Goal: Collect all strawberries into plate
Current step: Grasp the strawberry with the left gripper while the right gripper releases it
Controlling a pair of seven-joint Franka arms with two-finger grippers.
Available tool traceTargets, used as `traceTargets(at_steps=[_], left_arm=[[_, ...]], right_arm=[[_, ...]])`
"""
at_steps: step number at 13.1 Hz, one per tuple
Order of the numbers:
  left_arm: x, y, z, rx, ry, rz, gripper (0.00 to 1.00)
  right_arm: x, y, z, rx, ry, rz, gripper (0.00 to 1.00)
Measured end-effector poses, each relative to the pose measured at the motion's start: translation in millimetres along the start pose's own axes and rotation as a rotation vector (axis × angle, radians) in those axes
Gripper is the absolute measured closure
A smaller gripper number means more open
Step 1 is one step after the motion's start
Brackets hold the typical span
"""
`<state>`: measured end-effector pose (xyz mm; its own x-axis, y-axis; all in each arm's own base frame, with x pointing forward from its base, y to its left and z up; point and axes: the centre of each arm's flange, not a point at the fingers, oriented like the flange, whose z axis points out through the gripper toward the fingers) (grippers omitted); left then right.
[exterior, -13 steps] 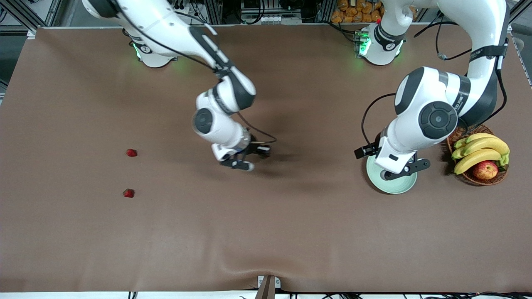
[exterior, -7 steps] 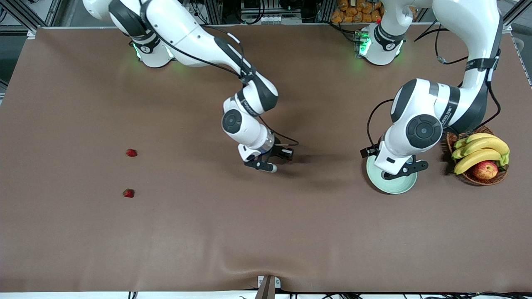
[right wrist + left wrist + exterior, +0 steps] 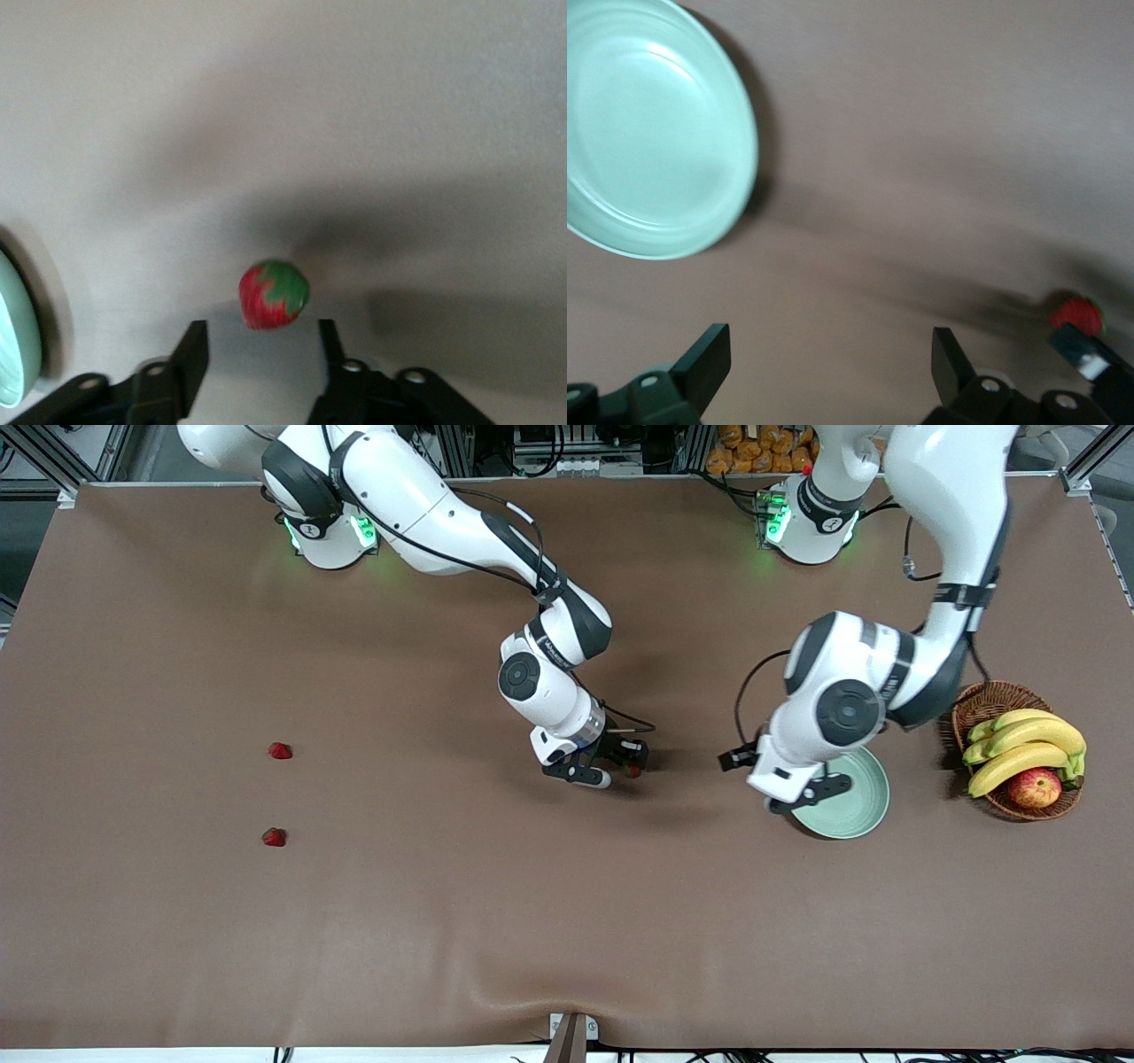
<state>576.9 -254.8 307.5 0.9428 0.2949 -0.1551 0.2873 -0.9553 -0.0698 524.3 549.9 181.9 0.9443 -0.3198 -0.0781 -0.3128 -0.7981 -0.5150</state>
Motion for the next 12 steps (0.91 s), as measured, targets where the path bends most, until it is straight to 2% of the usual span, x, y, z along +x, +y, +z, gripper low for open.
traceTargets(at_steps=[2,3,4,6,8,9,12], left_arm=[[-15.5,21.2,-2.3,-0.008,0.018,0.013,0.00],[-18.6,26.7,-3.4,-0.016,0.028,0.020,0.00],[-20.2,31.2,-3.6,-0.027,0.040,0.027,0.00],[-25.2,47.8,2.8,-0.059,0.072,0.051,0.00],[-38.1,76.9,20.7,-0.085,0.094,0.091,0.00],[-46.3,94.7,31.0,-0.094,0.096,0.092,0.00],[-59.3,141.5,59.3,-0.115,0.091,0.031,0.00]], right_arm=[[13.2,-3.1,-9.3,0.013,0.020,0.008,0.15],[25.6,-0.5,-16.4,0.016,0.034,0.021,0.05],[43.9,6.6,-25.7,0.015,0.051,0.042,0.00],[86.6,32.9,-45.7,-0.008,0.060,0.101,0.00],[125.6,62.5,-71.5,-0.058,0.033,0.145,0.00],[143.7,75.7,-89.5,-0.099,0.013,0.136,0.00],[197.8,118.9,-165.3,-0.283,-0.040,0.031,0.00]])
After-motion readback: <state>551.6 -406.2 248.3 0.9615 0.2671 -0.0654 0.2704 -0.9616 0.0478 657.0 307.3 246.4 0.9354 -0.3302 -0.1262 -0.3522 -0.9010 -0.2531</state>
